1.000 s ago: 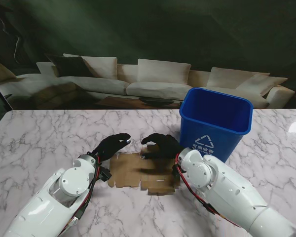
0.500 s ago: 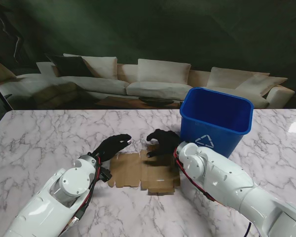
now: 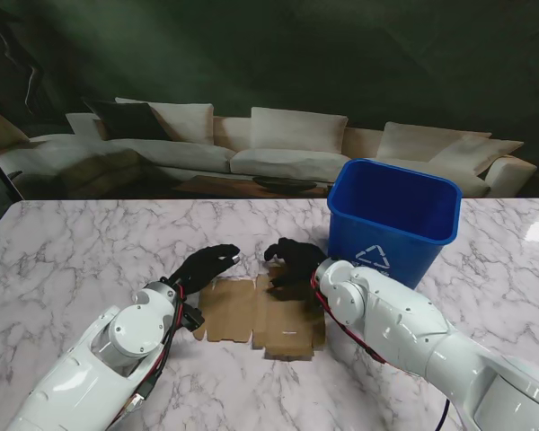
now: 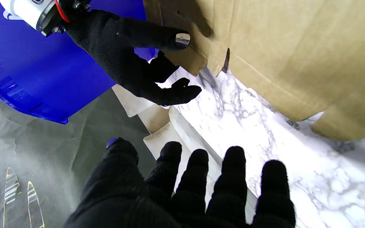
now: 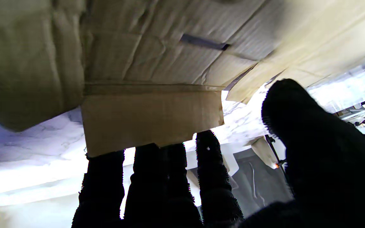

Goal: Fold the flattened cardboard along its creases and drop it into the bin

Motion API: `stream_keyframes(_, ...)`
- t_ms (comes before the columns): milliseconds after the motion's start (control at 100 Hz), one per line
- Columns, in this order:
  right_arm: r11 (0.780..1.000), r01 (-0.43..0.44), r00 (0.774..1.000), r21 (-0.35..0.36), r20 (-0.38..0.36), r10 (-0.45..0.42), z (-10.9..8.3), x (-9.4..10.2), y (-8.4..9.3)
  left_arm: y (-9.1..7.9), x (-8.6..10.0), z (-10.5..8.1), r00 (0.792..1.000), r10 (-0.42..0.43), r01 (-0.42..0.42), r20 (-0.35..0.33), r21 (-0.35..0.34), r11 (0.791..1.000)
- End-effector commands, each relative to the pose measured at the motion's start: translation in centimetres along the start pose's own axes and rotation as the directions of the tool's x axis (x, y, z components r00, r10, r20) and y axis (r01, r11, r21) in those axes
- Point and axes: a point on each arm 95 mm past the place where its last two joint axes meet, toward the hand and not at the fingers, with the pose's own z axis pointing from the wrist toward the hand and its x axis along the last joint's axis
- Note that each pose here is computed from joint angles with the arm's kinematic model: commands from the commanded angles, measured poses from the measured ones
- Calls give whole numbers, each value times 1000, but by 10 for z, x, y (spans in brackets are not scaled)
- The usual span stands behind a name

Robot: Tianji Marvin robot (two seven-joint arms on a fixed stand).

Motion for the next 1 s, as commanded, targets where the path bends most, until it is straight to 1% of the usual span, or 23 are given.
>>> stream_keyframes(0, 1000, 3, 1000, 7, -8, -3, 2, 3, -2, 3, 1, 1, 1000, -5, 4, -4, -19, 1000)
stream_keyframes(360, 995, 85, 996, 51, -28, -84, 4, 0, -10, 3, 1, 2, 1000, -5, 5, -4, -21, 1000)
stream_keyframes(570, 994, 92, 995, 51, -31, -90, 5, 2, -13, 3, 1, 2, 1000, -6, 6, -4, -22, 1000)
stream_keyframes(710, 995, 84, 996, 53, -27, -83, 3, 9, -12, 2, 0, 2, 1000, -5, 5, -6, -14, 1000)
stream_keyframes(810, 995, 74, 997, 63, 4, -75, -1, 16, -11, 0, 0, 1, 1000, -4, 4, -9, -6, 1000)
stream_keyframes(990, 994, 85, 990, 63, 111, -91, -10, 30, -8, -4, -1, 0, 1000, -2, 2, -13, 10, 1000)
